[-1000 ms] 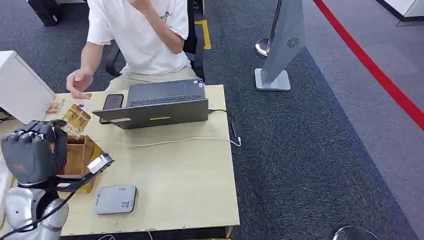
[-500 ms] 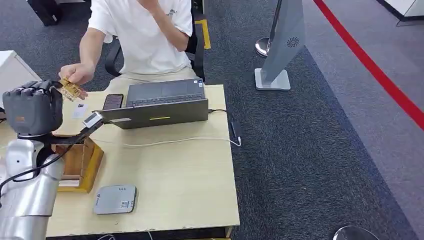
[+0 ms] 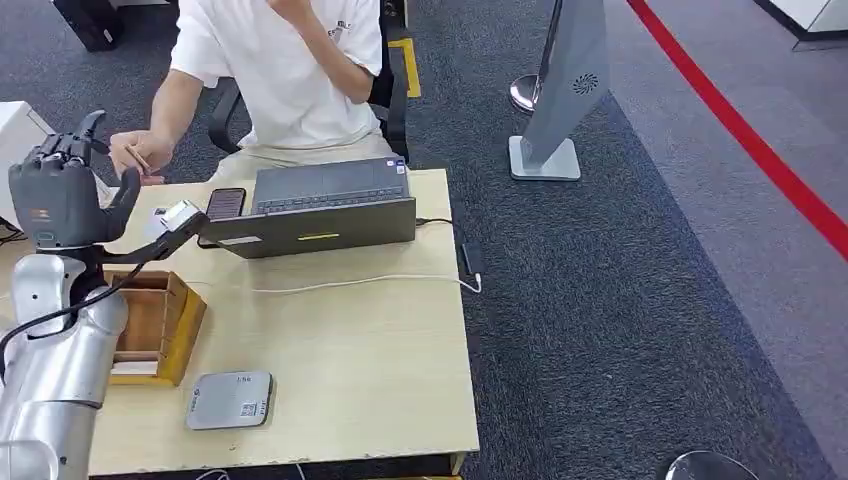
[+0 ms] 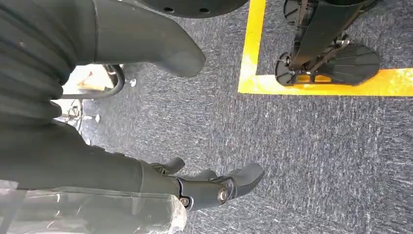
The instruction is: Pass the card to the sensor for recognition and then transmit it.
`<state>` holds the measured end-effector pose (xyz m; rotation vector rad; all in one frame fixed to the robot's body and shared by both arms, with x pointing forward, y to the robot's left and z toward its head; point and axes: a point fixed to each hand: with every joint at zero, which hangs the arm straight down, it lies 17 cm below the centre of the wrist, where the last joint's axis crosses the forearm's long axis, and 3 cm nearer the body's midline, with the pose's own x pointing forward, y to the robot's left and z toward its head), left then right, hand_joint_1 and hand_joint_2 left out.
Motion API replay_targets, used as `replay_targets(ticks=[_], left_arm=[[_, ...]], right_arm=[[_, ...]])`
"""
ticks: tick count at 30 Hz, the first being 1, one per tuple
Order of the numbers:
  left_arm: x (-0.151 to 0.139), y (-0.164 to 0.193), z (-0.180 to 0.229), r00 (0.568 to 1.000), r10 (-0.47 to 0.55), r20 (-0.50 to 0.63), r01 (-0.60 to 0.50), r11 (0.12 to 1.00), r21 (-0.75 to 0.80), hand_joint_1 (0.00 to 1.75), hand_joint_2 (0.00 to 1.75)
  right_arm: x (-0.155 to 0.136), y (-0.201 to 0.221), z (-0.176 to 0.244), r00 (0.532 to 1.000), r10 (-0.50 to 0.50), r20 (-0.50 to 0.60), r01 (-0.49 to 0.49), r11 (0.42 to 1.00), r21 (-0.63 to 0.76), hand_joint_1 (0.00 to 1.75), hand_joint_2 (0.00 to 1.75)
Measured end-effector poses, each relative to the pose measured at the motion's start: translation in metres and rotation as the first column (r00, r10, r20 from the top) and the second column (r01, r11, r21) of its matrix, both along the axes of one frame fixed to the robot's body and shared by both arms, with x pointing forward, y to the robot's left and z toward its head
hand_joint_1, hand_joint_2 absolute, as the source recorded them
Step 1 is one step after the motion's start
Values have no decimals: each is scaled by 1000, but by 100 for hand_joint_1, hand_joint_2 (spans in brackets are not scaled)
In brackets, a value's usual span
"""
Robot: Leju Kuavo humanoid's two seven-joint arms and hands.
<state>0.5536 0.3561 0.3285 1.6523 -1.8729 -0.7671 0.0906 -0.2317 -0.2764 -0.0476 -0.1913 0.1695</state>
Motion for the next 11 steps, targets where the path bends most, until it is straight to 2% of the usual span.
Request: replay_targets(ticks=[3, 4, 8, 11], left_arm=[[-5, -1, -9, 1000, -6, -9, 6, 1000, -12, 0, 175], [-9, -2, -12, 1000, -10, -6, 10, 1000, -14, 0, 175], [-29, -11, -23, 999, -39, 4, 39, 999, -18, 0, 175], [-55, -18, -30, 997, -71, 26, 72, 997, -32, 0, 175]], right_arm=[[-1, 0, 0, 1000, -1, -2, 1, 1000, 0, 0, 175], [-2, 0, 0, 1000, -3, -6, 3, 1000, -1, 0, 0], [-3, -1, -1, 1000, -14, -9, 14, 1000, -2, 0, 0], [-5, -3, -1, 999, -36, -13, 36, 999, -3, 0, 0]])
